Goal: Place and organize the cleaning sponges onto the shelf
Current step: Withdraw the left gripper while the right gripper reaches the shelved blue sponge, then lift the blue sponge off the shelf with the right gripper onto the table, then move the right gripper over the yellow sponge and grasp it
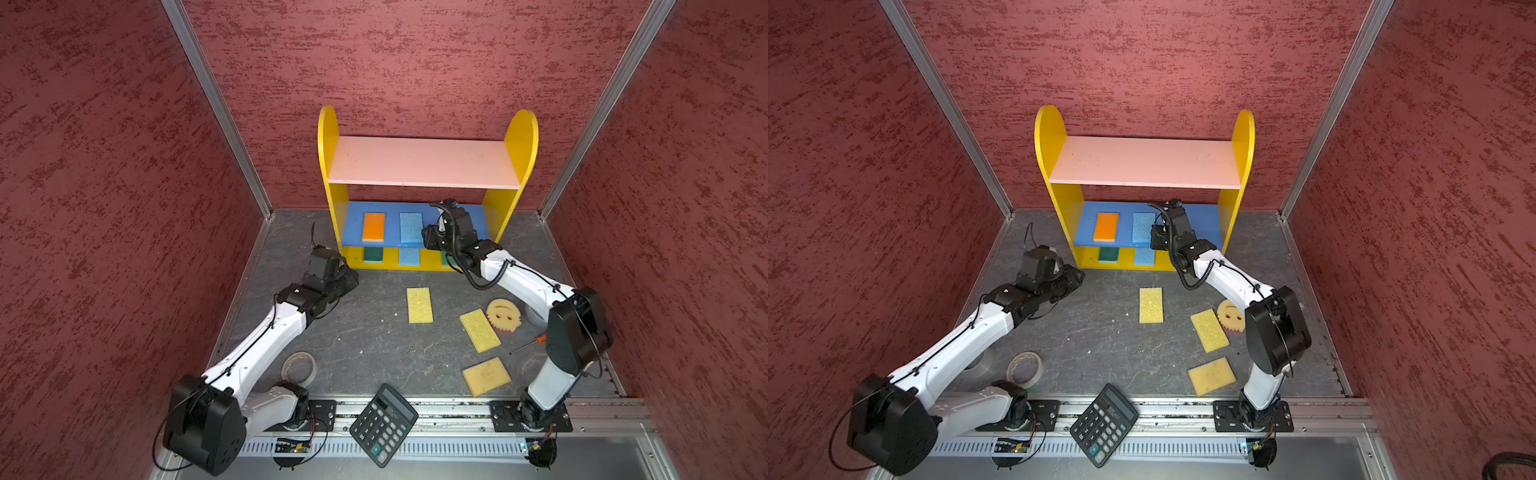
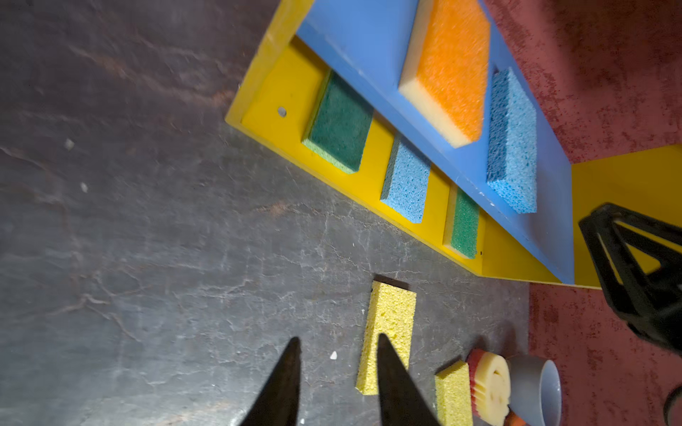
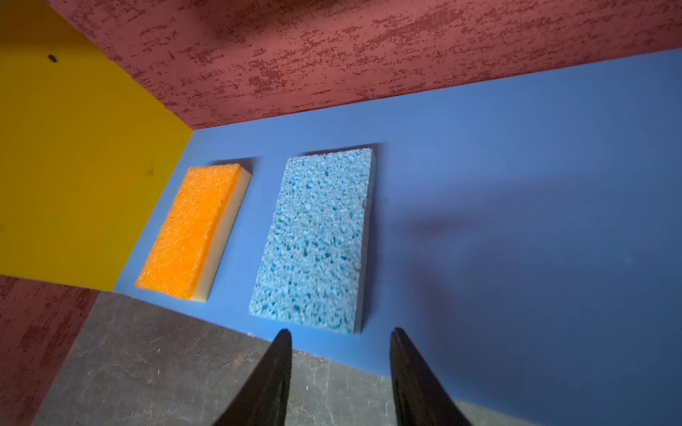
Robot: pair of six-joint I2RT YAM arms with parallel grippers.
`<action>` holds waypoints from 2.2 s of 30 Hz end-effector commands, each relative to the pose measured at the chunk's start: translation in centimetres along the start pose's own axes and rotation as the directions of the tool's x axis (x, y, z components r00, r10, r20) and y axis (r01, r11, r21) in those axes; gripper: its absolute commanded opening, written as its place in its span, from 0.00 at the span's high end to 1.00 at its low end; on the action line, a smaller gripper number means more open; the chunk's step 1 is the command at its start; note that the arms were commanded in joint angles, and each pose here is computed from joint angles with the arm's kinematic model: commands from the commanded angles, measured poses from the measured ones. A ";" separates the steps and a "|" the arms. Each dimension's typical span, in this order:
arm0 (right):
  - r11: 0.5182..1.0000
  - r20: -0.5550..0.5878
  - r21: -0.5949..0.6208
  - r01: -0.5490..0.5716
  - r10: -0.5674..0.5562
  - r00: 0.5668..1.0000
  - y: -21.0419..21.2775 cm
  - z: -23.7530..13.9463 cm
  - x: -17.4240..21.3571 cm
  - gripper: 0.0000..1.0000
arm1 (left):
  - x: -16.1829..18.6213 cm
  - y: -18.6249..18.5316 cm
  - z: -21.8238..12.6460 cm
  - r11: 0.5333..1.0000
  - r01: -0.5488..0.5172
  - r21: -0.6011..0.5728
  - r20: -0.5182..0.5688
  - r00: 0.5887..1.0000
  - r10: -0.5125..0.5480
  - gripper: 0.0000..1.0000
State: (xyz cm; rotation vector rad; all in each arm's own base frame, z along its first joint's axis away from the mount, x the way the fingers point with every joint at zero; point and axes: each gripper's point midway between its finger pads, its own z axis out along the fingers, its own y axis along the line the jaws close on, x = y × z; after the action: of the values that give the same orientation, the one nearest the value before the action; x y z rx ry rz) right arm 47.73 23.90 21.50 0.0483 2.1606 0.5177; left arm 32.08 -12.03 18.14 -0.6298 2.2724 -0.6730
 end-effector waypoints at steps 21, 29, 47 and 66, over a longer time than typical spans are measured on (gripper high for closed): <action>0.994 -0.135 -0.079 -0.072 0.060 0.989 0.8 6.0 1.4 0.98 | -2.4 4.5 -2.1 0.997 0.073 -0.029 0.063 0.995 -0.071 0.46; 0.978 -0.093 -0.191 -0.082 0.065 0.994 2.3 0.4 2.1 1.00 | -2.0 3.9 -1.4 0.995 0.098 0.012 0.027 0.995 -0.098 0.43; 0.908 -0.316 -0.419 -0.016 -0.129 0.940 11.7 -5.6 20.9 1.00 | -3.1 3.3 -1.4 0.992 0.120 0.030 0.045 0.992 -0.121 0.41; 0.964 -0.376 -0.259 0.053 -0.151 0.914 6.9 -4.3 23.8 0.68 | -2.3 2.9 0.9 0.990 0.131 0.055 -0.028 0.991 -0.129 0.38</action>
State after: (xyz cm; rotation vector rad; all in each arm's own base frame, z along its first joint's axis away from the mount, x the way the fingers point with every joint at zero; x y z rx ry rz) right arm 27.98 36.03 6.41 -0.3552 2.4937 0.8719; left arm 32.53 -8.06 15.83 -0.7896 2.2703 -0.7546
